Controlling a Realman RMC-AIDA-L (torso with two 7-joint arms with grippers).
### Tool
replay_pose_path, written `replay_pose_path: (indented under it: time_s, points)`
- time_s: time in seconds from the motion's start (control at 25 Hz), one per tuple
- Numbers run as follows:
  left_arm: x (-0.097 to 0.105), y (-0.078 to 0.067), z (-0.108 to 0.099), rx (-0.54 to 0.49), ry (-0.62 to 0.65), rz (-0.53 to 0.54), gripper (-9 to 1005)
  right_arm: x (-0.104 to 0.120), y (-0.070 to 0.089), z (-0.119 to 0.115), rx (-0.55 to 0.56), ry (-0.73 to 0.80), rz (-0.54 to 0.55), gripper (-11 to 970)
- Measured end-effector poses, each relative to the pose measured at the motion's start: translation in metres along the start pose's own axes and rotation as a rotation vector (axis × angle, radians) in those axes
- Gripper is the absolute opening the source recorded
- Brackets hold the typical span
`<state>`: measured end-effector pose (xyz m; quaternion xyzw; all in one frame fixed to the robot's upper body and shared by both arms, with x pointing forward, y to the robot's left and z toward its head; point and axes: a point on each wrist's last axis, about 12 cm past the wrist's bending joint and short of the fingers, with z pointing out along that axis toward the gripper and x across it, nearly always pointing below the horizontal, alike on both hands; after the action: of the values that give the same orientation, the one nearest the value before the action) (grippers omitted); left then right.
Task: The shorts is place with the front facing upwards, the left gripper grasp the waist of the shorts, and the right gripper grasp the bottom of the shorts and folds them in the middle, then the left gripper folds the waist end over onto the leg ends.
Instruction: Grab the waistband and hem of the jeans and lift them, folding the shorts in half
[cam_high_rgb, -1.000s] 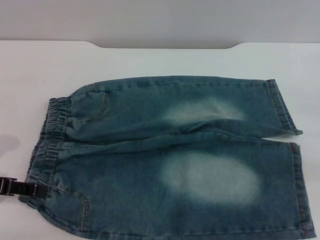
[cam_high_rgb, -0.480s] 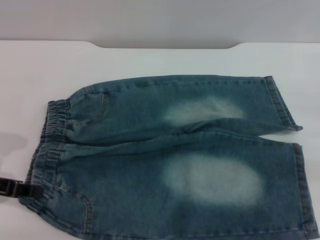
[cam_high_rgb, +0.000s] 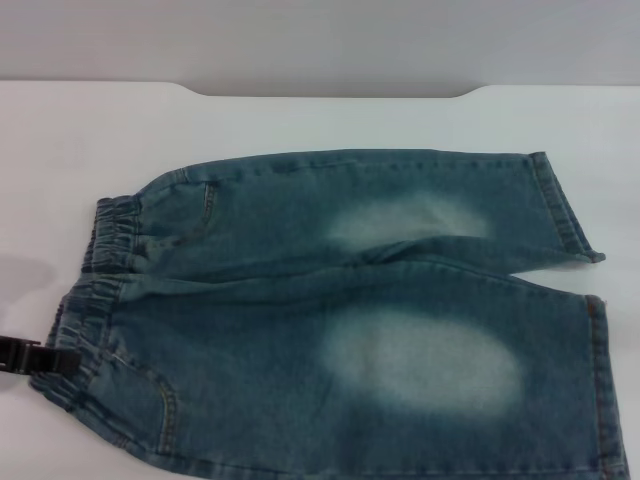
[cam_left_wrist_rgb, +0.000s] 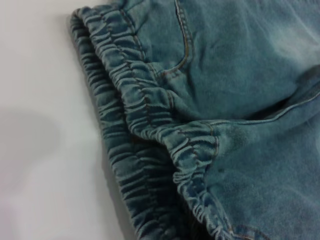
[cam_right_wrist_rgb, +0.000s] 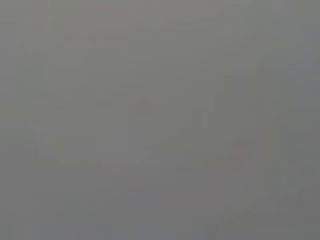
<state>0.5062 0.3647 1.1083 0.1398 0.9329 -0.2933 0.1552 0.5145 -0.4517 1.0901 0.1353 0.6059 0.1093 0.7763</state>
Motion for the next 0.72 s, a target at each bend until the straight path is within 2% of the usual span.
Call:
replay_pose_path:
  time_s: [0.2, 0.36, 0.56, 0.72]
  points:
    - [-0.005, -0.001, 0.0, -0.002, -0.004, 0.009, 46, -0.018, 0.013, 0.025, -0.195, 0.124, 0.087, 622]
    - [-0.008, -0.001, -0.001, -0.006, -0.01, 0.015, 46, -0.051, 0.04, 0.051, -0.455, 0.338, 0.138, 622]
    - [-0.011, -0.002, 0.0, -0.011, -0.017, 0.02, 46, -0.097, 0.082, 0.066, -0.741, 0.735, 0.07, 622]
    - [-0.012, -0.002, 0.002, -0.016, -0.025, 0.019, 46, -0.118, 0.107, 0.054, -0.927, 1.0, -0.053, 622]
